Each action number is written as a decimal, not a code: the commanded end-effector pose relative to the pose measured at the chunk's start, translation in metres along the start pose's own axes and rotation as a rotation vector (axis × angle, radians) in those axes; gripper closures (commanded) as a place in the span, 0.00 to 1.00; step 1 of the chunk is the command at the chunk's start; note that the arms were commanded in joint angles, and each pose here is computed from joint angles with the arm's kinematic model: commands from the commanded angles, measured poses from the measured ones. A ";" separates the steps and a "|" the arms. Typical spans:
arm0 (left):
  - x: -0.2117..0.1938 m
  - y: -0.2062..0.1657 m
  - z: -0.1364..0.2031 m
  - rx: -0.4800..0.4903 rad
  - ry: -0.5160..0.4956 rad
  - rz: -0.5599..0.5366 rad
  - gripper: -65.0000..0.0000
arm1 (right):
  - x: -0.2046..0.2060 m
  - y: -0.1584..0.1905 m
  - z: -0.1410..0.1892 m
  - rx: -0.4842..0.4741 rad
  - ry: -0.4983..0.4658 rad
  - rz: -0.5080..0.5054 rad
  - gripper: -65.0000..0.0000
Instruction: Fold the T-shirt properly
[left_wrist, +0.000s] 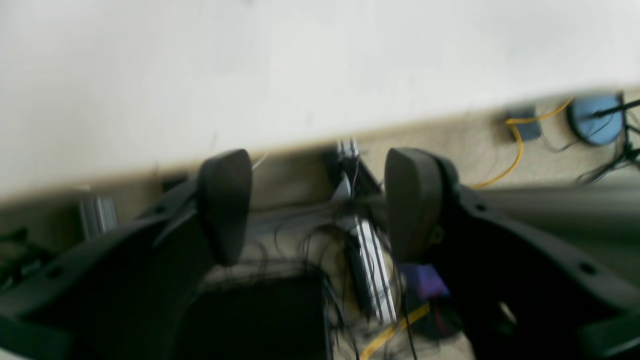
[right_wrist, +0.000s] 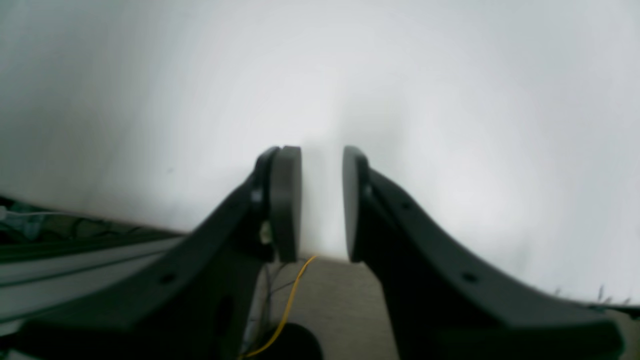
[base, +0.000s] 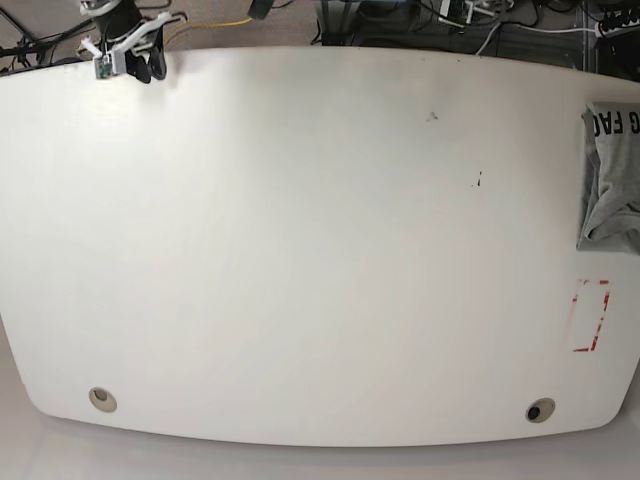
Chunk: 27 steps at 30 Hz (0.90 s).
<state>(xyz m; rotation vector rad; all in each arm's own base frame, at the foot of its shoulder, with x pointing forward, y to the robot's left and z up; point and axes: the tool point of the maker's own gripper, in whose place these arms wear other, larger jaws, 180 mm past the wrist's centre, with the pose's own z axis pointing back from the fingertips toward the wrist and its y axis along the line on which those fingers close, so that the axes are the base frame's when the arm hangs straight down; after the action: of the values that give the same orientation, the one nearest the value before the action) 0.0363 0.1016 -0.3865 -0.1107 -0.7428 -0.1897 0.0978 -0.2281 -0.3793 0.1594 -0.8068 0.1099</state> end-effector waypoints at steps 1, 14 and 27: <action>-0.012 -0.003 0.011 -0.008 0.022 0.050 0.56 | -0.009 0.005 0.019 0.016 0.006 -0.035 0.80; -0.127 0.004 0.007 -0.064 0.292 0.066 0.59 | -0.134 0.069 0.052 0.088 0.247 -0.253 0.80; -0.222 0.015 -0.061 -0.072 0.513 0.172 0.59 | -0.225 0.076 -0.019 0.133 0.456 -0.283 0.80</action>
<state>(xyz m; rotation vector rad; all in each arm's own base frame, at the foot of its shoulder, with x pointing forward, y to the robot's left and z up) -0.0665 0.1416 -0.5767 -0.1645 -0.2477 -0.0922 -0.0438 -0.1522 -0.5425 0.3637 -0.3512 -0.0743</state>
